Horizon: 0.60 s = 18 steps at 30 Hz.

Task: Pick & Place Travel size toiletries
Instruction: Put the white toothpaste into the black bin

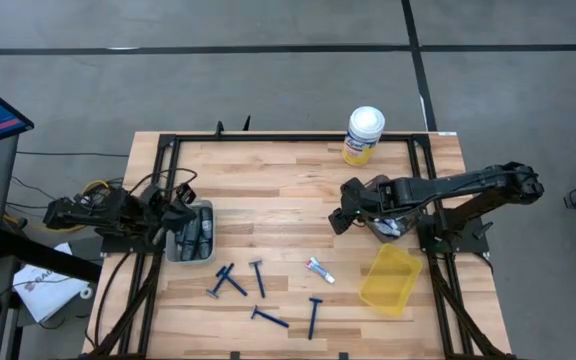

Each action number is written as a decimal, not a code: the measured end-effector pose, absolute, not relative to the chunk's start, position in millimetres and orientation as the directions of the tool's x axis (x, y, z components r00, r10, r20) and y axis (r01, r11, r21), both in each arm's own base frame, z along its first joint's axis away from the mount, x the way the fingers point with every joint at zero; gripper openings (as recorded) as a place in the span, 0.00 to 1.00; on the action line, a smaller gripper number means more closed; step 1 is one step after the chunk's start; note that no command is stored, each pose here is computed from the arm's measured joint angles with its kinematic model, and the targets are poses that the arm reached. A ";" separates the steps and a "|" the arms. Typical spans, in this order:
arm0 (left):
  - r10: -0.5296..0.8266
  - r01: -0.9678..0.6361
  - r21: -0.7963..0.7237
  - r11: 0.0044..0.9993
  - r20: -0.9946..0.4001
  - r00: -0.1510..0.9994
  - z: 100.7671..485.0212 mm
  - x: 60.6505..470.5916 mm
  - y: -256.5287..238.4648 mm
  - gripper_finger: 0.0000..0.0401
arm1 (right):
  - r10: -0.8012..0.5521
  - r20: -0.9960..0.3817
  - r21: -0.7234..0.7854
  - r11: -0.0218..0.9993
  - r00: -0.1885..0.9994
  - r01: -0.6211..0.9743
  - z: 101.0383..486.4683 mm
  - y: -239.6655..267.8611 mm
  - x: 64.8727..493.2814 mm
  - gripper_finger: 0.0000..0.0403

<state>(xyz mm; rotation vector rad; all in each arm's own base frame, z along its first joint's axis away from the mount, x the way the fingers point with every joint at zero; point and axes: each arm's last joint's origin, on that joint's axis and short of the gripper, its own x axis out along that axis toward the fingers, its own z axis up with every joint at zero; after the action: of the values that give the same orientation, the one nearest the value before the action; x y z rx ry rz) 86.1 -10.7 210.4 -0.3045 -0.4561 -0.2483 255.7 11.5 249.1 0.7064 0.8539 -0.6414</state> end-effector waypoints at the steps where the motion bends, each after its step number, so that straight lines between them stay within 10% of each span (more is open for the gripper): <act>1: -0.176 0.265 -0.146 0.953 0.445 0.878 208.6 87.7 -11.1 0.03 | -0.217 -0.834 0.293 0.604 0.507 0.741 249.3 11.6 256.1 0.71; 9: -0.300 0.185 0.382 0.905 0.267 0.916 192.6 96.4 -13.8 0.01 | -0.216 -0.827 0.291 0.625 0.519 0.724 250.0 11.8 257.2 0.71; 18: -0.408 0.410 0.071 0.909 -0.048 0.912 162.4 102.8 -12.9 0.02 | -0.205 -0.816 0.311 0.631 0.540 0.710 251.2 12.5 259.2 0.71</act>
<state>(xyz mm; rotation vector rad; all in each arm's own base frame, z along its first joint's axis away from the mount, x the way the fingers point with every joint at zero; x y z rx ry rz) 102.8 -12.9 162.4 0.0800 0.0321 -0.4219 259.2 12.5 251.2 0.6931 0.8292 -0.5990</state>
